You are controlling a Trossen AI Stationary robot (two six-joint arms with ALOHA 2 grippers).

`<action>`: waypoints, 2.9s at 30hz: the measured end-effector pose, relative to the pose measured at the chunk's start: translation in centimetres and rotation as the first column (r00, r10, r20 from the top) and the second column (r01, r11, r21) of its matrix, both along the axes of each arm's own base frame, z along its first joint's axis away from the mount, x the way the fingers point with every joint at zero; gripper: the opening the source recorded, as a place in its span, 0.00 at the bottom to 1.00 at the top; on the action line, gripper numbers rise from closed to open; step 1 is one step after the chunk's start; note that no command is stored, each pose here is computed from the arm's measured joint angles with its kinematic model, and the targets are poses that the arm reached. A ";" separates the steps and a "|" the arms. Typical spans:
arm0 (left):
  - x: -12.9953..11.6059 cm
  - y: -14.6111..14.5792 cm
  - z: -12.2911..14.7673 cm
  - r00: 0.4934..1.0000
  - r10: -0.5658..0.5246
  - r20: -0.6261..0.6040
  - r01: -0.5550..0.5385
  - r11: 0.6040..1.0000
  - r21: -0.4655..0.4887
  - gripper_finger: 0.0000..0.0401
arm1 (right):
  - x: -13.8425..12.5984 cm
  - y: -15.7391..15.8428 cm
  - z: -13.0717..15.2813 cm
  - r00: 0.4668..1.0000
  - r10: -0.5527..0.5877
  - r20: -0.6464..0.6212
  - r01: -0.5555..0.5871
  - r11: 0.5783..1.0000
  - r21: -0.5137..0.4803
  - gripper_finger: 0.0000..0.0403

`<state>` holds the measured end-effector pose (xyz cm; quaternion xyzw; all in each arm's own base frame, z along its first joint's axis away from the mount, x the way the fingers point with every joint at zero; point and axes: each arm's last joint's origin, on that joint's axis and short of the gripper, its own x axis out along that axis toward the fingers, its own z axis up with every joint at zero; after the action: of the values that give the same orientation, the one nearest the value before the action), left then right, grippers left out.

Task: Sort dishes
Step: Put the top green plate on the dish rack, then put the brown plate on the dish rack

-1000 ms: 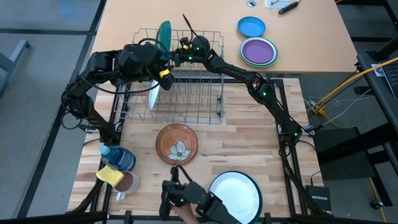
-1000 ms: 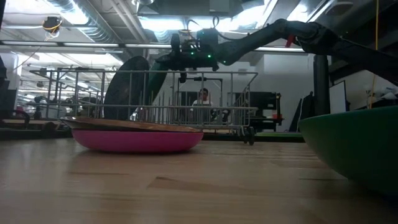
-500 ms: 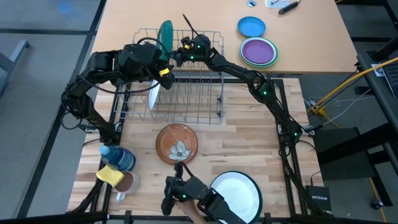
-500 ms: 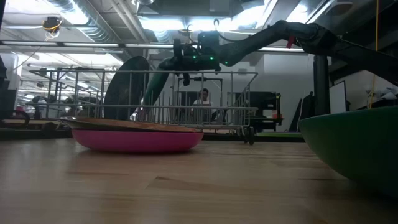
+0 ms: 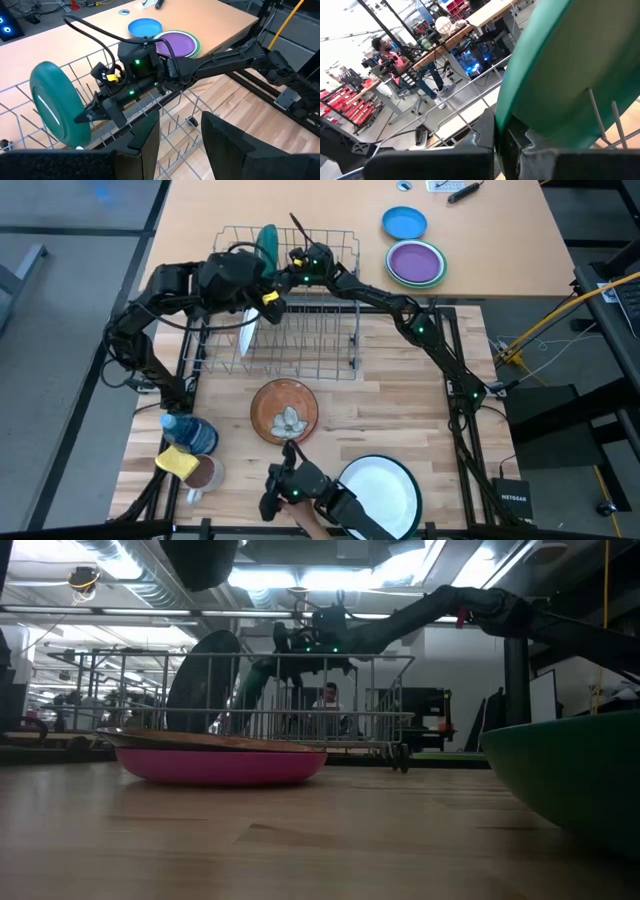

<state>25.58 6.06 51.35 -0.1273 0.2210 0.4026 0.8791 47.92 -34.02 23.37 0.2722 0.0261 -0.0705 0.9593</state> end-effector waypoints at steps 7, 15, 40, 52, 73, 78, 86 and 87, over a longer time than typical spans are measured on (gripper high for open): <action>1.5 0.3 -1.0 0.998 -0.020 -0.066 0.021 1.000 0.015 0.33 | 0.1 -0.1 0.0 0.999 -0.037 0.012 0.037 0.999 -0.010 0.02; 2.5 0.5 -1.6 0.995 -0.024 -0.095 0.026 1.000 0.015 0.33 | 0.0 -0.3 0.0 0.995 -0.098 0.013 0.098 0.995 -0.013 0.11; 2.5 0.5 -1.6 0.996 -0.020 -0.087 0.021 1.000 0.011 0.33 | -0.1 -0.3 -0.3 0.998 -0.062 0.032 0.049 0.952 0.303 0.38; 2.5 0.4 -1.6 0.996 -0.020 -0.086 0.021 1.000 0.011 0.33 | -1.7 -1.6 -0.4 0.986 0.160 0.049 -0.164 0.865 0.474 0.42; 1.5 0.2 -1.0 0.996 -0.033 -0.082 0.036 0.999 0.029 0.33 | -3.4 -1.5 1.8 0.866 0.490 0.104 -0.472 0.728 0.498 0.42; 0.2 0.0 -0.2 0.998 -0.035 -0.060 0.037 0.999 0.033 0.33 | -4.6 -1.0 5.5 0.848 0.514 0.128 -0.513 0.739 0.436 0.42; -1.1 -0.5 -1.2 0.980 -0.095 -0.174 0.083 0.994 -0.076 0.33 | -6.5 1.1 11.8 0.787 0.598 0.151 -0.610 0.718 0.334 0.42; -1.2 -0.6 -1.4 0.974 -0.114 -0.198 0.094 0.990 -0.103 0.33 | -6.7 1.6 12.5 0.777 0.611 0.153 -0.624 0.712 0.322 0.42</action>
<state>24.34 5.47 49.90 -0.1145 0.3349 0.3561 0.8648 41.24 -32.45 35.89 0.4172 0.1106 0.2644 0.8624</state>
